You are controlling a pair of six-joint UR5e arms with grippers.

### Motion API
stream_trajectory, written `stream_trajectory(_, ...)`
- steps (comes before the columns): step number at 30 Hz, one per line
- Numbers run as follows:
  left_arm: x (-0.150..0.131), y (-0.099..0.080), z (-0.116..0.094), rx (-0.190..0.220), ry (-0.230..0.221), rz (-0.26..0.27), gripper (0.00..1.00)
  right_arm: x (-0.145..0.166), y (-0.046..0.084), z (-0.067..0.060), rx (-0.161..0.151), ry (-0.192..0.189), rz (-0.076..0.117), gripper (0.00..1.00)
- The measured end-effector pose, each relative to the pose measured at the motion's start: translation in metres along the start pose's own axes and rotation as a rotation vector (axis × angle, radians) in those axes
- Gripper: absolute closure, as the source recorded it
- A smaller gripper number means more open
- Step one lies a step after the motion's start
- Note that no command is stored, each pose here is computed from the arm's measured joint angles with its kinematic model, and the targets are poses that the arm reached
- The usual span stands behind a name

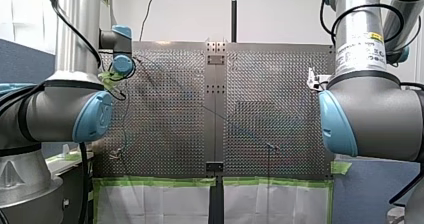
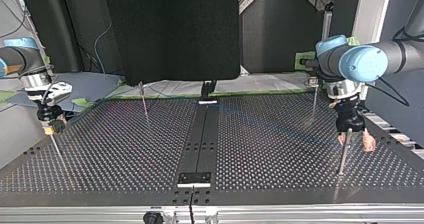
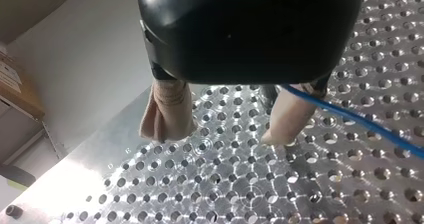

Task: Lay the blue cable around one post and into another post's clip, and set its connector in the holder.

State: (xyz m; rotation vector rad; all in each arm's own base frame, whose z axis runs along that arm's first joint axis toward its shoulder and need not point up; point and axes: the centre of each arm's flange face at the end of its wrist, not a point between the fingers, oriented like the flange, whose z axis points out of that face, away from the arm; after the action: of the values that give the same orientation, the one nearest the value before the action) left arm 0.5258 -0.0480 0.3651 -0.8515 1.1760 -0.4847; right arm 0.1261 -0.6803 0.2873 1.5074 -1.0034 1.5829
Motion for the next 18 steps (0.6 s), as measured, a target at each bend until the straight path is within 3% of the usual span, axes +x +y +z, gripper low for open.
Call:
stream_trajectory(9,-0.002,-0.005,-0.008,-0.020,0.012,-0.045,0.00,-0.001,0.000,0.000,0.000,-0.003,0.001,0.05)
stream_trajectory(18,-0.003,0.002,-0.025,-0.094,0.015,-0.111,0.00,0.000,0.000,0.000,0.000,-0.003,0.001,0.05)
